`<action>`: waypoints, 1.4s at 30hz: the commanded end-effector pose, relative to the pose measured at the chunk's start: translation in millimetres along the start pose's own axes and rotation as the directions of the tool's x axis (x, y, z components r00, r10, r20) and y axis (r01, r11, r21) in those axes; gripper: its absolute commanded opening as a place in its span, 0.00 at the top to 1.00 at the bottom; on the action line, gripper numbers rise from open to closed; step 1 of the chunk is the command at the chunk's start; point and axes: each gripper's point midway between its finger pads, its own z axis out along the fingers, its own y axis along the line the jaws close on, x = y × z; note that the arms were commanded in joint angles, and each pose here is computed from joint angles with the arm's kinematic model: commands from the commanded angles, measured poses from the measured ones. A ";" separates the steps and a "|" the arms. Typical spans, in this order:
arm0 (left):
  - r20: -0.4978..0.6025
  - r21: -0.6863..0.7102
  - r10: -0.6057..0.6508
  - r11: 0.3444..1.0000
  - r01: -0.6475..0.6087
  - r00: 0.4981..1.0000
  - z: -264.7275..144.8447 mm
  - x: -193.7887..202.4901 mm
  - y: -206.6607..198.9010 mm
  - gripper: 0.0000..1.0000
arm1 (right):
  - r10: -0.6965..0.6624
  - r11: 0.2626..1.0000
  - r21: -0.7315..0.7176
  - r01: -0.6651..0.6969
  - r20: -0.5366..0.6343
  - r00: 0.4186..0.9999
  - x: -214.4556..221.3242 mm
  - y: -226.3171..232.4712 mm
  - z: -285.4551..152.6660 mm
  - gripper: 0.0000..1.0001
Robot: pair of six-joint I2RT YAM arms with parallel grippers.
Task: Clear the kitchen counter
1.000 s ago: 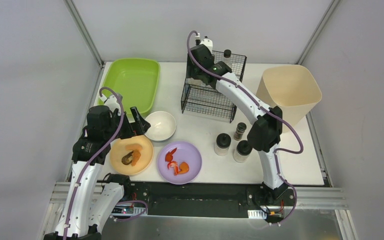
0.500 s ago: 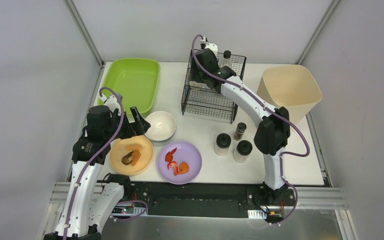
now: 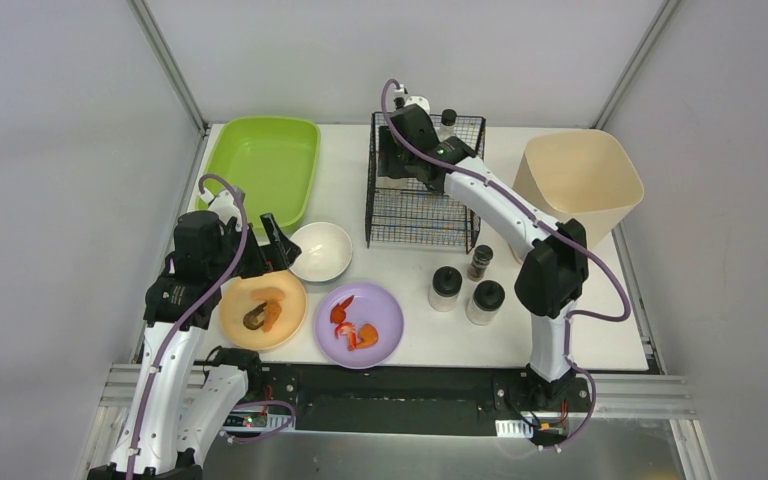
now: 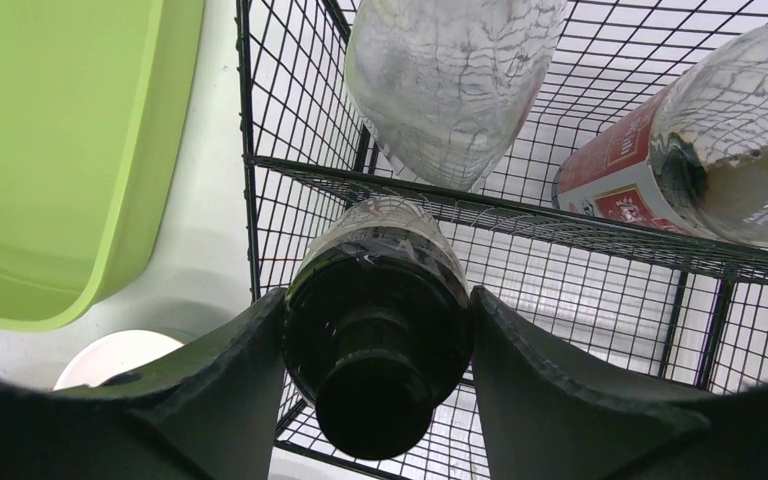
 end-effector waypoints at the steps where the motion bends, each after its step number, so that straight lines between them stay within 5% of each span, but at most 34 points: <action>1: 0.010 0.011 0.001 1.000 -0.001 1.000 2.2 -2.8 -0.6 0.00 | -0.084 0.996 -0.017 0.083 -0.118 0.989 28.6 1.5 -19.8 0.87; 16: 0.014 0.013 0.001 1.000 -0.001 1.000 1.4 -4.0 -1.1 0.00 | -0.051 0.997 0.058 0.058 -0.110 0.993 24.2 2.9 25.0 0.78; 20: 0.016 0.013 0.001 1.000 -0.001 1.000 0.9 -4.3 -1.1 0.00 | -0.044 0.996 0.076 0.053 -0.111 0.993 27.9 0.3 30.6 0.71; 29: 0.014 0.013 -0.001 1.000 0.001 1.000 1.5 -4.2 -0.8 0.00 | -0.028 0.995 0.091 0.037 -0.096 0.995 27.9 -1.7 33.1 0.37; 42: 0.009 0.011 -0.007 1.000 0.006 1.000 2.6 -3.9 0.0 0.00 | -0.027 0.998 0.054 0.026 0.014 1.000 -7.9 -3.2 -27.3 0.24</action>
